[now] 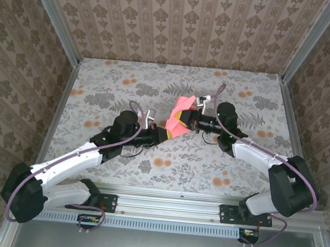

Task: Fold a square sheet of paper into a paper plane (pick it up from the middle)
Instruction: Turn over the paper at the center of the table.

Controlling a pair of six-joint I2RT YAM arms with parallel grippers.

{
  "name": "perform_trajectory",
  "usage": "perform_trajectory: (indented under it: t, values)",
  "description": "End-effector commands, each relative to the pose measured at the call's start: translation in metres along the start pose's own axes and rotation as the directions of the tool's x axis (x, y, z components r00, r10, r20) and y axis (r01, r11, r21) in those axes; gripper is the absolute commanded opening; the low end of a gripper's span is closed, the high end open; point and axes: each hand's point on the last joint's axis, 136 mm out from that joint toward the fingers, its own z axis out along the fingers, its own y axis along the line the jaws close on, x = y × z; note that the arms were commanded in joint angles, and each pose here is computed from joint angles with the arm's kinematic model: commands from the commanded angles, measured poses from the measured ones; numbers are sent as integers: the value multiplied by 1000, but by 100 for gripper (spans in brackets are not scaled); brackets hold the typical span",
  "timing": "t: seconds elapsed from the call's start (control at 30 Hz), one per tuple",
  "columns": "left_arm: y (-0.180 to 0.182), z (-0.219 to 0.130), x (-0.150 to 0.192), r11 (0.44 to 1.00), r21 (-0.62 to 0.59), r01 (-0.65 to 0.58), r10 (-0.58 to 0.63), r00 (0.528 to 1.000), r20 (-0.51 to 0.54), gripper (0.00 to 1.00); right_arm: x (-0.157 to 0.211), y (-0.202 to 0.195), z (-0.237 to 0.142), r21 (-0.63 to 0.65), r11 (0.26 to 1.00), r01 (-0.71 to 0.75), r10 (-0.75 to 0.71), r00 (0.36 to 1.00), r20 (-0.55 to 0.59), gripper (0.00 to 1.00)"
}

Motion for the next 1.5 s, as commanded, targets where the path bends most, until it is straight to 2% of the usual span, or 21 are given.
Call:
perform_trajectory:
  t: [0.0, 0.13, 0.2, 0.3, 0.4, 0.43, 0.47, 0.53, 0.63, 0.73, 0.83, 0.87, 0.93, 1.1, 1.17, 1.27, 1.47]
  values:
    - [-11, -4, -9, 999, 2, -49, 49, 999, 15, 0, 1, 5, -4, -22, 999, 30, -30, 1000, -7, 16]
    - [-7, -6, -11, 997, -31, -68, 69, 998, 14, 0, -1, -6, -9, 18, 1000, 24, -24, 1000, 4, 35]
    - [-2, -8, -12, 994, -68, -91, 91, 996, 11, 0, -5, -16, -14, 56, 998, 19, -20, 1000, 13, 40]
    - [16, -18, -16, 962, -218, -165, 166, 986, -14, 0, -13, -21, -34, 116, 992, 42, -48, 998, 50, 45]
    - [40, -37, -23, 867, -425, -261, 259, 964, -64, 0, -18, -35, -55, 218, 974, 55, -73, 995, 75, 48]
    - [50, -47, -28, 811, -508, -290, 288, 954, -85, 0, -20, -40, -62, 255, 965, 64, -87, 993, 81, 49]
    - [59, -59, -34, 730, -597, -331, 329, 937, -118, 0, -21, -42, -68, 279, 957, 79, -106, 991, 82, 50]
    - [77, -82, -44, 543, -743, -391, 373, 905, -204, 0, -22, -49, -79, 332, 939, 91, -126, 989, 83, 51]
    - [88, -107, -58, 277, -846, -456, 408, 853, -326, 0, -22, -60, -92, 401, 910, 107, -150, 986, 77, 52]
    - [92, -120, -70, 55, -870, -490, 414, 804, -426, 0, -22, -68, -100, 440, 891, 112, -157, 985, 67, 52]
    - [92, -123, -79, -163, -840, -517, 404, 742, -535, 0, -22, -74, -105, 451, 886, 105, -150, 987, 66, 53]
    - [92, -121, -81, -222, -820, -527, 390, 723, -570, 0, -23, -75, -106, 448, 888, 100, -145, 987, 67, 53]
    - [94, -109, -79, -301, -773, -559, 369, 679, -635, 0, -25, -77, -108, 447, 889, 95, -140, 988, 68, 53]
    - [104, -65, -62, -419, -644, -640, 314, 563, -764, 1, -27, -76, -111, 430, 899, 89, -130, 989, 67, 54]
    - [111, -47, -51, -444, -591, -673, 287, 518, -806, 2, -28, -76, -114, 424, 902, 81, -122, 990, 71, 56]
    - [123, -26, -32, -458, -529, -715, 267, 457, -849, 4, -33, -78, -122, 406, 912, 61, -109, 989, 98, 61]
    - [139, 11, 8, -433, -432, -791, 280, 338, -899, 9, -41, -84, -139, 391, 920, 18, -80, 987, 142, 61]
